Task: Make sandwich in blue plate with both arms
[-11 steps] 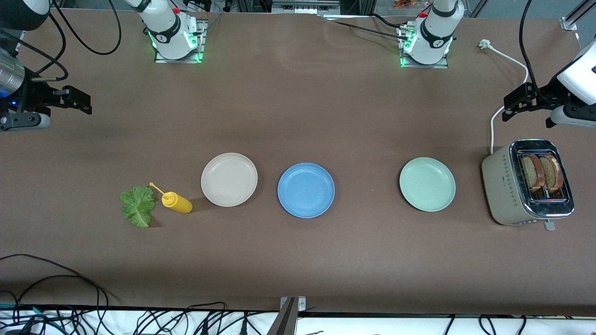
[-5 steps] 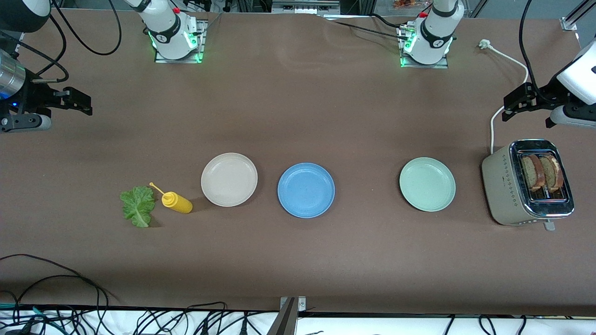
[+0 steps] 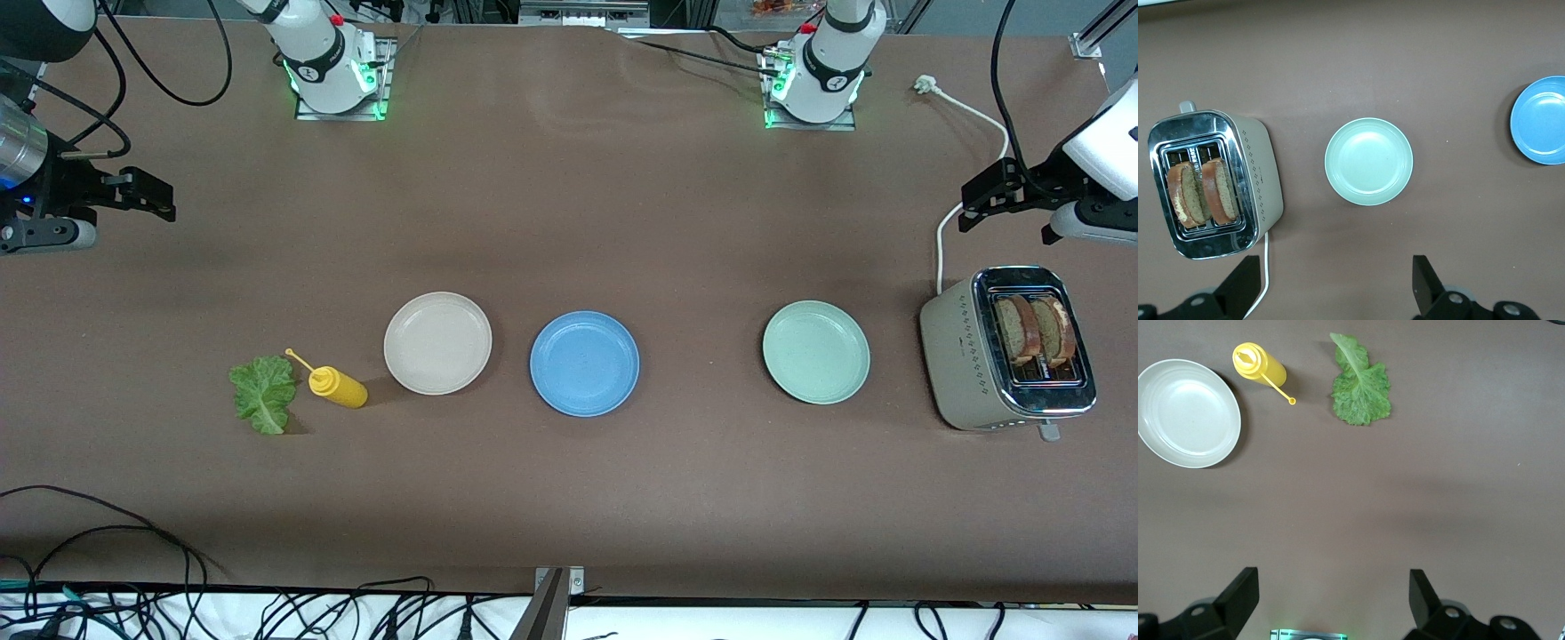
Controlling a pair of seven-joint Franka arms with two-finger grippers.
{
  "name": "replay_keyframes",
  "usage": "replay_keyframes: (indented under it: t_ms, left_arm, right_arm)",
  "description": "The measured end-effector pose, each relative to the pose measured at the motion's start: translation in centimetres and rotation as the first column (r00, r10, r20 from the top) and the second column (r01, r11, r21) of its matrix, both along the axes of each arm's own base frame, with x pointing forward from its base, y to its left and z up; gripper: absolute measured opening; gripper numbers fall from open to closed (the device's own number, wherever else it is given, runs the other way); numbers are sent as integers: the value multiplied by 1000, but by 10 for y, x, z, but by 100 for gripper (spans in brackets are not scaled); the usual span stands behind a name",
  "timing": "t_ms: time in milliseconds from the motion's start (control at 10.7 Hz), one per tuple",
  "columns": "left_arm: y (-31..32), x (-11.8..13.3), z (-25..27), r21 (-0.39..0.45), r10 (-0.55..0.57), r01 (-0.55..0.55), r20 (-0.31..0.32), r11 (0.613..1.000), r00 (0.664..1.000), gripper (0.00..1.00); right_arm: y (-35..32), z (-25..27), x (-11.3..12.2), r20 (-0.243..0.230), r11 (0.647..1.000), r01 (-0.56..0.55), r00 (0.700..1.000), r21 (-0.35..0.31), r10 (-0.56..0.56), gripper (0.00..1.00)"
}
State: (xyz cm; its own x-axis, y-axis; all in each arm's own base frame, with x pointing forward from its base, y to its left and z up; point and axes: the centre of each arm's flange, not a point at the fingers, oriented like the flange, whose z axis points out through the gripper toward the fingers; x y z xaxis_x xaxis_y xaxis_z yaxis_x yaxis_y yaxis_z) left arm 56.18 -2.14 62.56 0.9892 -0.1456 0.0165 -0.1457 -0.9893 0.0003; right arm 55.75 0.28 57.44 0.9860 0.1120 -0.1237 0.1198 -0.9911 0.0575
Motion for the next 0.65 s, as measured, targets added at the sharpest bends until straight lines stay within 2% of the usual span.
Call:
replay_keyframes:
  t_ms: [654]
  left_arm:
    - [0, 0, 0, 0, 0, 0, 0, 1000, 1000, 100]
  right_arm:
    - [-4, 0, 0, -1, 1000, 7, 1000, 0, -7, 100]
